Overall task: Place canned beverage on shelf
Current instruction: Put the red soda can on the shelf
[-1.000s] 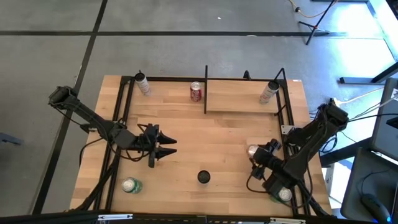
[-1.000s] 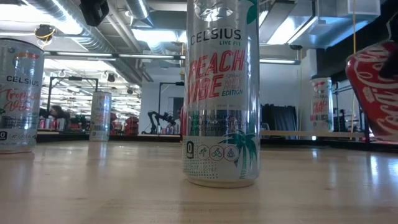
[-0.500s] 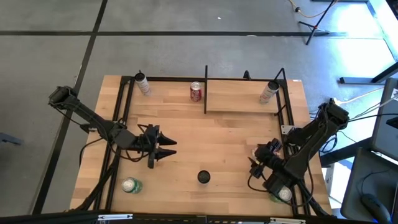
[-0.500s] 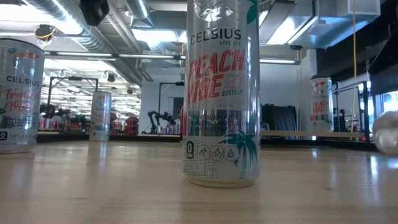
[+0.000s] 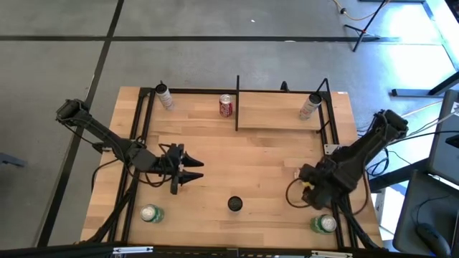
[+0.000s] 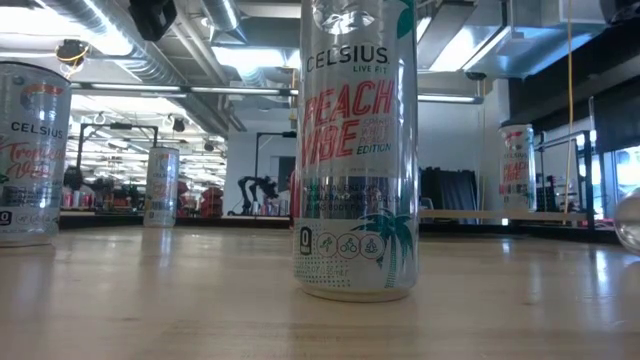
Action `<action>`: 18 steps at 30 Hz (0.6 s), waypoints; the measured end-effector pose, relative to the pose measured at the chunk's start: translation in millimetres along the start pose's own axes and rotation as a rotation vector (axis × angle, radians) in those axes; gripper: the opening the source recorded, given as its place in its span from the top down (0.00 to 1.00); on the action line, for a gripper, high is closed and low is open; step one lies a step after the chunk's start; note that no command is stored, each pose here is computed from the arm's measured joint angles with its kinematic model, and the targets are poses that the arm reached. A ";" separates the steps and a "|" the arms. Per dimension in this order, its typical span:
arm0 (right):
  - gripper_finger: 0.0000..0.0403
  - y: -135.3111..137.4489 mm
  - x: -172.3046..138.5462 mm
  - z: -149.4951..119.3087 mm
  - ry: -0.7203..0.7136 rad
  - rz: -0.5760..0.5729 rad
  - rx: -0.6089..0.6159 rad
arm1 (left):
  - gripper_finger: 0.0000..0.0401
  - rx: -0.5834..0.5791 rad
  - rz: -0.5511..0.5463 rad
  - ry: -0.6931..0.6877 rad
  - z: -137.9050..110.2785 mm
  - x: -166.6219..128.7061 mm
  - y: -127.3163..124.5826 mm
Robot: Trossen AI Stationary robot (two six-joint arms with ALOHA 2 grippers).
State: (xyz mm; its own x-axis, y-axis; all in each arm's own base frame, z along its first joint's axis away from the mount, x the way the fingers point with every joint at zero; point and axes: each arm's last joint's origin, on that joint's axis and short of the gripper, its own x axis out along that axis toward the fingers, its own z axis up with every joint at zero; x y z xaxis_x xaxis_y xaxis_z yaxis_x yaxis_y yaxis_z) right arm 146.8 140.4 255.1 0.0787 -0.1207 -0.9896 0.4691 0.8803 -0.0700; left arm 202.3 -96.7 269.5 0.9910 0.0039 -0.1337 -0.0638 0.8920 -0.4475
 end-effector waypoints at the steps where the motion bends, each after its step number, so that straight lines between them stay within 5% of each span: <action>1: 0.17 -1.4 -0.2 2.3 0.022 0.010 -0.015 | 0.47 0.004 0.000 0.000 0.0 -0.1 0.0; 7: 0.17 0.4 1.0 14.2 0.098 0.110 -0.099 | 0.47 0.004 0.006 -0.004 0.2 0.0 0.2; 18: 0.17 -22.9 28.9 23.6 0.255 0.028 -0.177 | 0.47 0.005 0.008 -0.002 0.0 0.0 0.3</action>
State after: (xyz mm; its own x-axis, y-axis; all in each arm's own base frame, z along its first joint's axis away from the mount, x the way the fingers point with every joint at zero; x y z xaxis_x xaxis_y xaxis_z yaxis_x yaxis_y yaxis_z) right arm 159.1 106.0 231.1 -0.1442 0.0036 -0.9895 0.3072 0.9507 -0.0413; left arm 202.3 -96.5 269.4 0.9908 0.0117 -0.1348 -0.0707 0.8943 -0.4418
